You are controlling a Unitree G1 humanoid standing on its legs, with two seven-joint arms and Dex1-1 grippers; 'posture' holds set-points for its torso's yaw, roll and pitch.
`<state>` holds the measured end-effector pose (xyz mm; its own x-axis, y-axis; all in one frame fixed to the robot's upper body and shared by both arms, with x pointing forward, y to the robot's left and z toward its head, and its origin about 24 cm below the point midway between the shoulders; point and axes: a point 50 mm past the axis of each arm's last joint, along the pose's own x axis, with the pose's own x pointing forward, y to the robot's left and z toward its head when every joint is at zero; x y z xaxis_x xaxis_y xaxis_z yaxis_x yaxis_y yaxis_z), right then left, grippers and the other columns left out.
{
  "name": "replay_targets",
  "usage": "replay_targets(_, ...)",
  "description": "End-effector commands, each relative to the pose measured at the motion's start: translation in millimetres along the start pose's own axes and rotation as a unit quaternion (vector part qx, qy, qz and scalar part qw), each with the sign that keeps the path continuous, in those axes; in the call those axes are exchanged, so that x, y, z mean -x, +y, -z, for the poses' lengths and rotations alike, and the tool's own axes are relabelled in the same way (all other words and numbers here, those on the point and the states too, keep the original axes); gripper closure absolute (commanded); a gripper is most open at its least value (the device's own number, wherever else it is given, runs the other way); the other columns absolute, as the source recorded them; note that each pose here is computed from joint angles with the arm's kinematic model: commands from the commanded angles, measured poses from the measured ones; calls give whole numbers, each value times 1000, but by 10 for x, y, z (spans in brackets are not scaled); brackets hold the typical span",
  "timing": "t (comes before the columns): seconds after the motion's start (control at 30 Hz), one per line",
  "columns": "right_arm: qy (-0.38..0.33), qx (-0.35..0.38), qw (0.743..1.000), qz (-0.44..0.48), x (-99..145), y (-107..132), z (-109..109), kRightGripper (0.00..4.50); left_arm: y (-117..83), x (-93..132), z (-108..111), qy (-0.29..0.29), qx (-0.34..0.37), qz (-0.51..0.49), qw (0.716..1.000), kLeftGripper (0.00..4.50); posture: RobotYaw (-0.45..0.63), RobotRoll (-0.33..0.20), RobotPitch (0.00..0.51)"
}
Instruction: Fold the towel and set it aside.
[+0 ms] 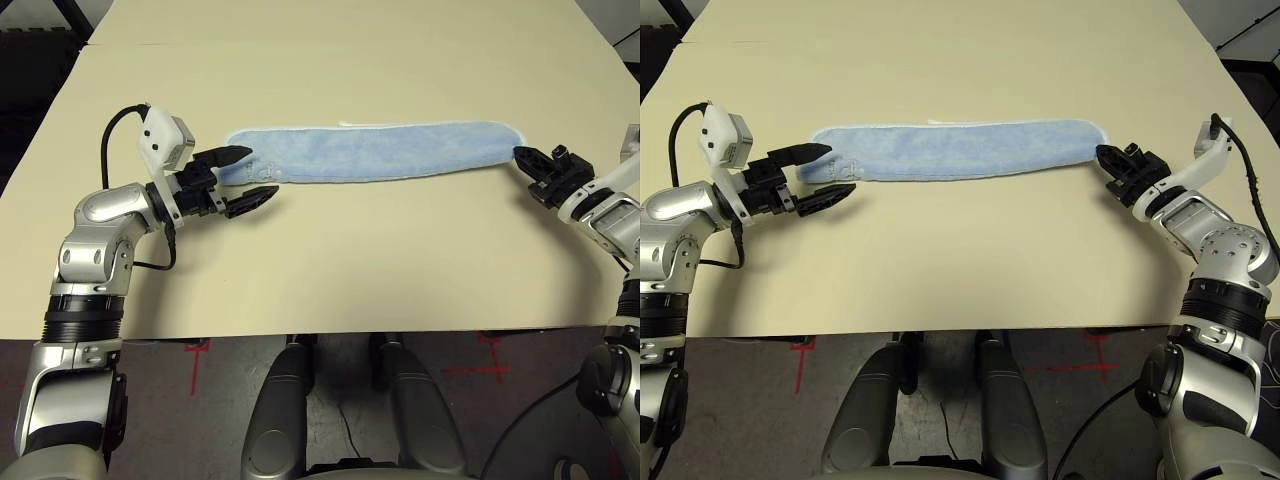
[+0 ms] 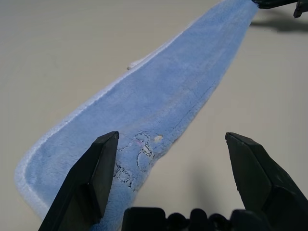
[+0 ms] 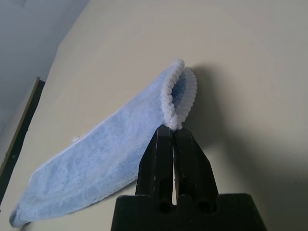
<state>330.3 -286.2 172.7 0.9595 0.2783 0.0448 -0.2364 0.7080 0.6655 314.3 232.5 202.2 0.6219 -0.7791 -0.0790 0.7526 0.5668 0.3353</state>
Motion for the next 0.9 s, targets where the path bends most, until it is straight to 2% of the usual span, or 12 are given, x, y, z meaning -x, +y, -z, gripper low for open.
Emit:
replay_targets(0.03,2,41,999,-6,20,-8,-50,4472,-29,9,56,14,-2,10,1000,0,3,0,271)
replay_targets(0.17,7,95,995,-41,-21,90,-54,4472,-37,1,63,16,-2,12,1000,0,3,0,271)
replay_targets(0.43,28,148,983,-104,-110,302,-8,4472,-51,2,72,18,-1,15,1000,0,11,0,268)
replay_targets(0.9,86,201,955,-199,-342,781,273,4472,-56,-17,77,21,-2,19,1000,0,16,0,261)
